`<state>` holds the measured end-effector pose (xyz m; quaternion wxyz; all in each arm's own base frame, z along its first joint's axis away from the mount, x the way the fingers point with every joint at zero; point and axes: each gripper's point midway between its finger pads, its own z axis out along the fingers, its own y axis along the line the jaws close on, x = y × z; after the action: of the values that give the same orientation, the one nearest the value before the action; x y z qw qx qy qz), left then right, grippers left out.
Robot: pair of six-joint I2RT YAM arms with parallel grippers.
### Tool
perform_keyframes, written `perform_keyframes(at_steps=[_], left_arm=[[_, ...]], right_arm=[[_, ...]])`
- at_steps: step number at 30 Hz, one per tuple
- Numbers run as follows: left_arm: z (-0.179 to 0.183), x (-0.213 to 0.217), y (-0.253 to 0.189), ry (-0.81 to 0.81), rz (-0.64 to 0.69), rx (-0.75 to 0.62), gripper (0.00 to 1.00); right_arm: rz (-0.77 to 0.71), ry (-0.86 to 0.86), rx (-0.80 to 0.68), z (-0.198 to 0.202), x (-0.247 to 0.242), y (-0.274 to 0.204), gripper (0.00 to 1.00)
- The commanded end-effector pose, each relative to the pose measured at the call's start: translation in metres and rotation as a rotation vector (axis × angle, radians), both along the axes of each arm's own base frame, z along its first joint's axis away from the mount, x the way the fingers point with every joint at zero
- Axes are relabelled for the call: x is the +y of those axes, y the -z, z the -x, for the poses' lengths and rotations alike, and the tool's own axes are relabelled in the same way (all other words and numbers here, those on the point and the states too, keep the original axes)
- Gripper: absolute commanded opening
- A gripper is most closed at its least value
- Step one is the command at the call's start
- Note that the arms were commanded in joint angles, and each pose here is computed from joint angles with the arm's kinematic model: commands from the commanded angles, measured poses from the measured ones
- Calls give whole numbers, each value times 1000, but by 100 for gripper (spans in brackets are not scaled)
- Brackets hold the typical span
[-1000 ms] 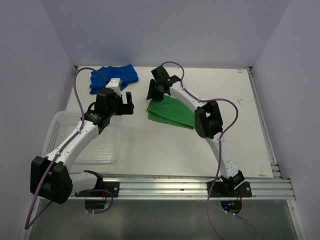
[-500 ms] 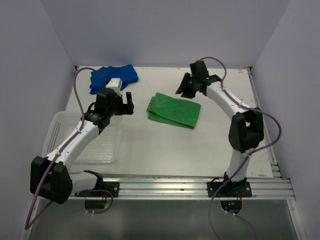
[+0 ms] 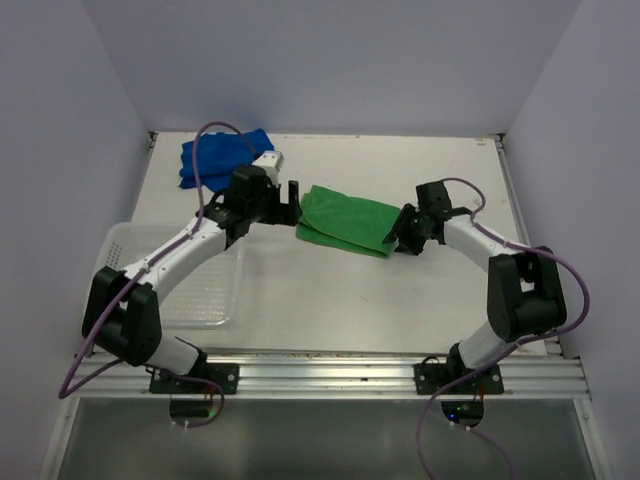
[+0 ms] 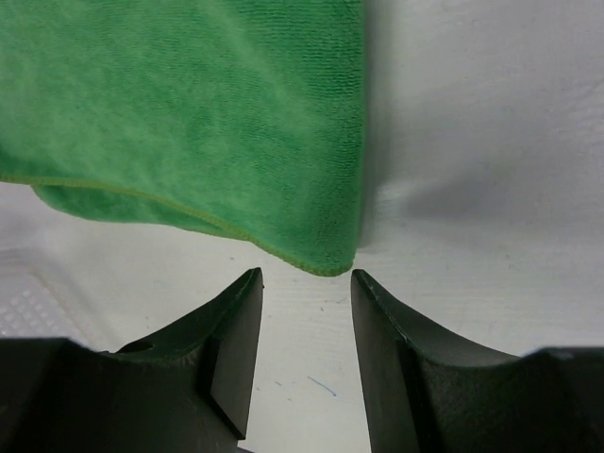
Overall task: Roll the towels
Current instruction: Fold the towel
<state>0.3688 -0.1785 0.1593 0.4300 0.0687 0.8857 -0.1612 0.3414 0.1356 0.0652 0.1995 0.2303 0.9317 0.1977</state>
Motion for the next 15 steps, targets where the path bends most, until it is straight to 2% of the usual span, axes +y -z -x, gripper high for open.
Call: perform_keyframes(at_steps=[1, 3, 4, 6, 8, 15], left_arm=[[-15, -49, -27, 58, 48, -43, 100], [-25, -58, -4, 60, 26, 13, 100], [-34, -63, -11, 64, 25, 1, 100], [-48, -51, 14, 1, -78, 39, 100], [-61, -51, 15, -7, -97, 35, 100], [-68, -56, 70, -13, -143, 160, 100]], right_arm=[[-79, 21, -84, -14, 2, -14, 47], [-104, 6, -71, -11, 6, -8, 47], [-105, 0, -60, -11, 6, -3, 47], [-108, -15, -50, -9, 8, 1, 47], [-98, -19, -45, -9, 6, 4, 48], [-80, -10, -23, -8, 3, 17, 45]])
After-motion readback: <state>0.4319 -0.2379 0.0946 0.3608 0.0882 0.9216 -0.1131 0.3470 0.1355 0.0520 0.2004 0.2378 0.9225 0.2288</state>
